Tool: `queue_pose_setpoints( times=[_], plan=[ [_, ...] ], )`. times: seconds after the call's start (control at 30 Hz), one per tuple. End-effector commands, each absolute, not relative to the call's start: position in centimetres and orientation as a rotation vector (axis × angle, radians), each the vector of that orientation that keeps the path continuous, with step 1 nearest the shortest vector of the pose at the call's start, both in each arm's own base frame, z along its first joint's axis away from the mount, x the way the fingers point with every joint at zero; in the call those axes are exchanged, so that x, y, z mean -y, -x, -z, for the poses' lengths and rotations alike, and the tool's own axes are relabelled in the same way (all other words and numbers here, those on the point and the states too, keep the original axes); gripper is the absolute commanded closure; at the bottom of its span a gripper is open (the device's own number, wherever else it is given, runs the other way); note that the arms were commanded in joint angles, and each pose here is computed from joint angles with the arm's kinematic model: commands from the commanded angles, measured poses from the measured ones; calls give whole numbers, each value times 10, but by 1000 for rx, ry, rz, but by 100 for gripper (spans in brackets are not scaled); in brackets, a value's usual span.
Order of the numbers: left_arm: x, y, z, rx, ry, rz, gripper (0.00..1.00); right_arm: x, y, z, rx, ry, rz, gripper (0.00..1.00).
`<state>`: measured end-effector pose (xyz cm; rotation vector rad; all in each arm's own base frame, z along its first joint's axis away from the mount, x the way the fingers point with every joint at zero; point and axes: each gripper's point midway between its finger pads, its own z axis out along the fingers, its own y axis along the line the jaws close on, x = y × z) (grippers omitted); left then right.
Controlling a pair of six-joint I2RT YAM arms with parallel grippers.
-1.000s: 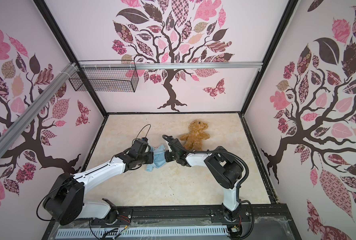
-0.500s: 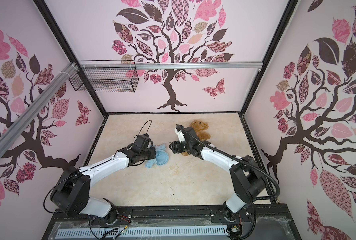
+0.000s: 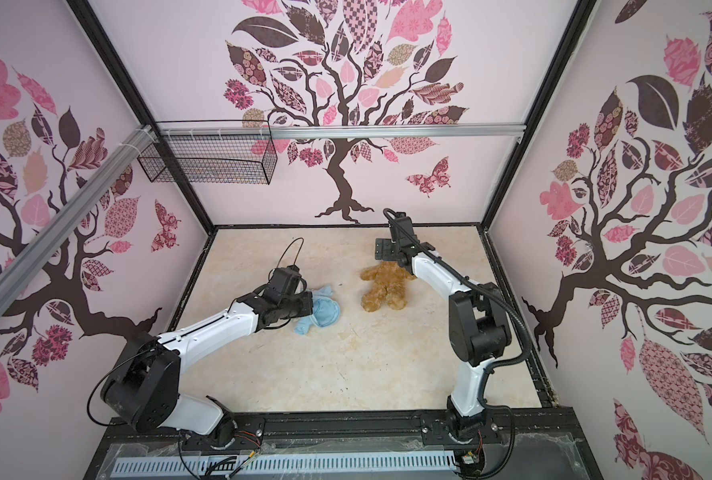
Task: Dress the teddy bear
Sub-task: 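Grasp the bear's head with the right gripper while the left holds the hoodie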
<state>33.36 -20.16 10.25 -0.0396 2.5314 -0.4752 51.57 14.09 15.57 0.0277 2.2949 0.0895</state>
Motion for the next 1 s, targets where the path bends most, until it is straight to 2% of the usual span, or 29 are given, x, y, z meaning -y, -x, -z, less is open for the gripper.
queue_pose_setpoints(
  times=[0.0, 0.63, 0.73, 0.83, 0.9, 0.97],
  plan=[
    [207, -343, -118, -2491, 24, 506, 100, -128, -529, -135, -2334, -53, 83, 0],
    [215, -341, -120, -2494, -16, 552, 100, -120, -585, -47, -2446, -193, 118, 1],
    [215, -340, -120, -2494, -19, 551, 100, -121, -586, -44, -2456, -183, 64, 8],
    [215, -341, -121, -2489, -17, 552, 100, -130, -584, -55, -2444, -115, -7, 24],
    [215, -341, -121, -2489, -14, 554, 100, -136, -577, -64, -2448, -70, -53, 24],
    [215, -342, -122, -2485, -14, 556, 100, -142, -563, -69, -2472, -42, -114, 17]
  ],
)
